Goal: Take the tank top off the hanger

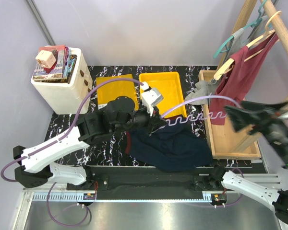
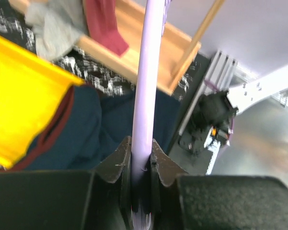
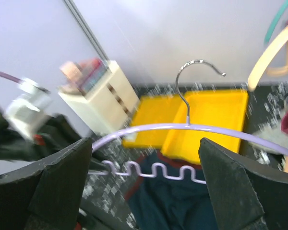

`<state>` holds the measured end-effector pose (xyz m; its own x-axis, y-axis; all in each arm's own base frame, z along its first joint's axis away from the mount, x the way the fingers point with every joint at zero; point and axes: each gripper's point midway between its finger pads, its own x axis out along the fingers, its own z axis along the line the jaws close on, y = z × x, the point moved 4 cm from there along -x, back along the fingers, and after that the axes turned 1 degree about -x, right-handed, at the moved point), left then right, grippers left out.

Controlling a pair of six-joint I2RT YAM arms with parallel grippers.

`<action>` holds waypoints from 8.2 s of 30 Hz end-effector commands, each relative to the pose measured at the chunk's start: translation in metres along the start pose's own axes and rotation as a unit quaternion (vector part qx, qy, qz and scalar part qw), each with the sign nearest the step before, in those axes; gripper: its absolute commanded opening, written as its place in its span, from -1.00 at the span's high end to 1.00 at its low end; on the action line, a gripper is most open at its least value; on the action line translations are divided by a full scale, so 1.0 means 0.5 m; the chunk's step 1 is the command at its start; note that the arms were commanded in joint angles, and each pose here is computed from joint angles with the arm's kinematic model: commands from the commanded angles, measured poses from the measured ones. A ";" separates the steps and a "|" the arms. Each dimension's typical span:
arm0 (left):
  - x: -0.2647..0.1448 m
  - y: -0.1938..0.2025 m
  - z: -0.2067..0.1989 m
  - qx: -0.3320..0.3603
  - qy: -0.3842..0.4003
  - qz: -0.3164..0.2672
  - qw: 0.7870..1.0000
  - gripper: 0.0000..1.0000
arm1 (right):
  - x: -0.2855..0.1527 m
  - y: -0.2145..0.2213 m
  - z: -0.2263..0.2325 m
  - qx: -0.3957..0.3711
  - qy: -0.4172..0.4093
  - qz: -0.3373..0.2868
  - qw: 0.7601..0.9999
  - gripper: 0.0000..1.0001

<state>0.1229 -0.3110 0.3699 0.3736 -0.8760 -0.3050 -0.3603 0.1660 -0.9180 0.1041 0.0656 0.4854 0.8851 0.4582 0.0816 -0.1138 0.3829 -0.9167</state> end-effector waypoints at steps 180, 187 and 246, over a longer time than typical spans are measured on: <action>0.396 -0.021 0.544 -0.229 -0.036 -0.035 0.972 1.00 | 0.061 0.054 0.033 0.048 -0.036 -0.005 0.998 -0.99; 0.421 0.046 0.565 -0.239 -0.080 -0.009 0.968 1.00 | 0.065 0.062 0.034 0.047 -0.035 0.003 0.998 -0.99; 0.530 -0.381 0.122 -0.061 0.108 -0.392 0.911 -0.36 | -0.079 -0.116 0.030 0.060 -0.066 -0.084 0.992 -0.99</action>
<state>0.3483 -0.5505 0.4116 0.3751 -0.8461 0.3786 -0.2110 -0.4756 -0.8540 0.0721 0.0384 0.5405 0.8384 0.4697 0.2766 -0.0259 0.5412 -0.8405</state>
